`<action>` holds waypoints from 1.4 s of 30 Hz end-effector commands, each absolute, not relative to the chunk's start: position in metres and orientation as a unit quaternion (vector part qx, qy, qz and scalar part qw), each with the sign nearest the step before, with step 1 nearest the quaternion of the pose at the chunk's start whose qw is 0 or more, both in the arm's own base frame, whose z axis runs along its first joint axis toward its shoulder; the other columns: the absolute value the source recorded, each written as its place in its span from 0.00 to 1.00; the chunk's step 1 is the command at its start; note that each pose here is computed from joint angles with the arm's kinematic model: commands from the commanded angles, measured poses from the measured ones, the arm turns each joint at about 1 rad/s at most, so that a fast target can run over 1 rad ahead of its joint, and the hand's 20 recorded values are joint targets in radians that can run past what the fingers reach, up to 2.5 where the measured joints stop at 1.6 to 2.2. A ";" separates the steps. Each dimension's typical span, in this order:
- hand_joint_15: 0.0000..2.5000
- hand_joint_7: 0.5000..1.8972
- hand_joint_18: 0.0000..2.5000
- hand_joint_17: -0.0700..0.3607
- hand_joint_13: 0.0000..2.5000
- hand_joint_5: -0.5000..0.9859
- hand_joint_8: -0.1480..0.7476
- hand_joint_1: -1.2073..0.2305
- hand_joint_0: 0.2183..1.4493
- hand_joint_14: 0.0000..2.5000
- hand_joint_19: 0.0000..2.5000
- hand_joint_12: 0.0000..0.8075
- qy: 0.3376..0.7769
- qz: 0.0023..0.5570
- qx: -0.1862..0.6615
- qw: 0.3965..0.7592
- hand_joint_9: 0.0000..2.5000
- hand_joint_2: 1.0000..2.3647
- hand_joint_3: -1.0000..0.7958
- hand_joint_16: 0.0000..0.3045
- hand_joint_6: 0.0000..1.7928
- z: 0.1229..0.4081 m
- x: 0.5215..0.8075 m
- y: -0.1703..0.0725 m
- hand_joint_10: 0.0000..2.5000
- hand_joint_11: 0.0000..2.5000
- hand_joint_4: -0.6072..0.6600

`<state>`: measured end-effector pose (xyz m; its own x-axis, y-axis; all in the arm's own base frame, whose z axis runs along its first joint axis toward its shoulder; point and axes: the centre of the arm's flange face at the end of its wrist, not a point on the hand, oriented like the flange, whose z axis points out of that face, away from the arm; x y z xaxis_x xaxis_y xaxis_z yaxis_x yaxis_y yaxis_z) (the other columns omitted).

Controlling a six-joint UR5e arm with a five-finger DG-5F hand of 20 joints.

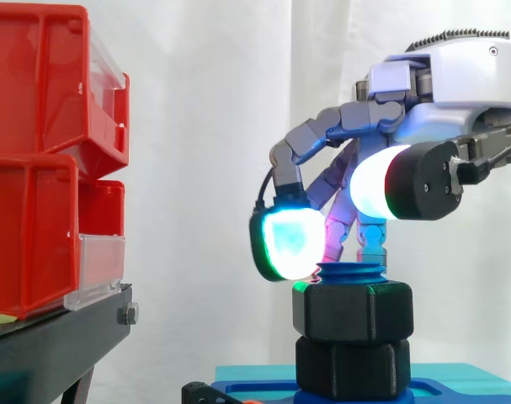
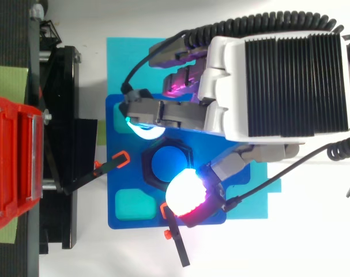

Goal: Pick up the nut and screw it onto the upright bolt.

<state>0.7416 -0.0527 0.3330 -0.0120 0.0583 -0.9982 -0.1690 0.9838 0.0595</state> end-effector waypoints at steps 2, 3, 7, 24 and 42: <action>0.00 0.30 0.29 0.25 0.42 0.29 0.44 0.58 0.24 0.00 0.04 0.20 0.704 0.081 -0.040 0.705 0.53 0.00 0.28 0.05 0.28 0.337 0.743 -0.053 0.00 0.01 0.66; 0.00 0.29 0.29 0.25 0.42 0.29 0.44 0.58 0.24 0.00 0.04 0.20 0.704 0.081 -0.040 0.704 0.52 0.00 0.28 0.05 0.28 0.336 0.743 -0.051 0.00 0.00 0.65; 0.00 0.20 0.26 0.26 0.38 0.27 0.41 0.59 0.23 0.00 0.03 0.21 0.701 0.082 -0.044 0.707 0.46 0.00 0.28 0.06 0.28 0.338 0.744 -0.047 0.00 0.00 0.62; 0.00 0.01 0.12 0.28 0.27 0.25 0.37 0.60 0.21 0.00 0.00 0.24 0.704 0.087 -0.049 0.703 0.29 0.00 0.28 0.07 0.28 0.331 0.744 -0.020 0.00 0.00 0.68; 0.00 0.14 0.11 0.28 0.26 0.27 0.38 0.60 0.21 0.00 0.00 0.26 0.714 0.086 -0.048 0.694 0.28 0.00 0.28 0.07 0.28 0.325 0.741 -0.020 0.00 0.00 0.66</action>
